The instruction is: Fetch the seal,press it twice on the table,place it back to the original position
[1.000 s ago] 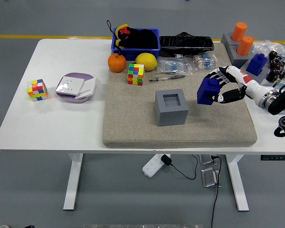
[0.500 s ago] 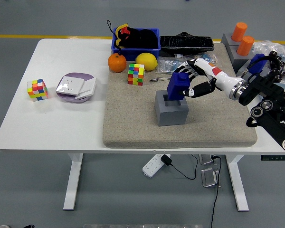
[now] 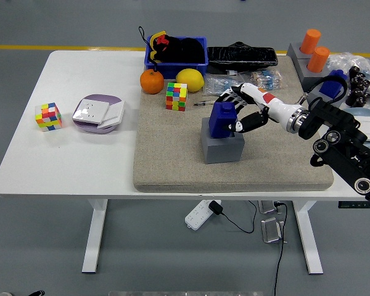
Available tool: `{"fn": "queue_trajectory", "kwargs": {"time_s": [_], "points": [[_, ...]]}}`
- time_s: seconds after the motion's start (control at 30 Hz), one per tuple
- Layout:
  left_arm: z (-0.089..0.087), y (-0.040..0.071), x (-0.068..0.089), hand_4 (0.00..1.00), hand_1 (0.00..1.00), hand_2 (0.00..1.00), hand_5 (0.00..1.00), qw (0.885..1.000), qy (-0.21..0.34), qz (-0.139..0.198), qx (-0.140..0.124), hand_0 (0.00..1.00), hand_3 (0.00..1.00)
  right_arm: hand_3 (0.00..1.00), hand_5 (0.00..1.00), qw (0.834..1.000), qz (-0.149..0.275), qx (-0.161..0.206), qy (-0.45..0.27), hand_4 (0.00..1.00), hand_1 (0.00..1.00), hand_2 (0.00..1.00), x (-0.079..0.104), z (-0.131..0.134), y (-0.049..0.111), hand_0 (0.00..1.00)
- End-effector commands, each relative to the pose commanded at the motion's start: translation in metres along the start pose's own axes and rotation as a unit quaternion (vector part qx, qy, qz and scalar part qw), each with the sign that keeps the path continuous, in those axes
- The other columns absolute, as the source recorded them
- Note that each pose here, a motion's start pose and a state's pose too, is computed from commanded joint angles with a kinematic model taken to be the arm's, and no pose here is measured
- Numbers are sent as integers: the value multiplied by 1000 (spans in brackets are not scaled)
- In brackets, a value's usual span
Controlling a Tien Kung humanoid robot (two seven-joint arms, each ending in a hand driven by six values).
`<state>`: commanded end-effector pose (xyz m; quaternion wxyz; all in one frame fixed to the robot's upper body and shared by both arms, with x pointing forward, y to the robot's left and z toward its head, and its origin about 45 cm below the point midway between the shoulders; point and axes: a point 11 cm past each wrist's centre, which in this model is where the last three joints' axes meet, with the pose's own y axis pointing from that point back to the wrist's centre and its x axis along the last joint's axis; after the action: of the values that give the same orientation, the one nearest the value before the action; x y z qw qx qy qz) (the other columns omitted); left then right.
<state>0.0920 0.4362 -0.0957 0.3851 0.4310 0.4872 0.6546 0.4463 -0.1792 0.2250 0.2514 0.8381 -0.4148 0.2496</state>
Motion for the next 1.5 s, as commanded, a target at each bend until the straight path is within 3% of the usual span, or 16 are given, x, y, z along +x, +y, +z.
{"fn": "queue_trajectory", "kwargs": {"time_s": [1.5], "points": [[4,0,-3,690,804,776,437,1000,1,-4,-4,811,814,375,2,997,-17,-7,69,729,380,370,12,-2,-4,522]]}}
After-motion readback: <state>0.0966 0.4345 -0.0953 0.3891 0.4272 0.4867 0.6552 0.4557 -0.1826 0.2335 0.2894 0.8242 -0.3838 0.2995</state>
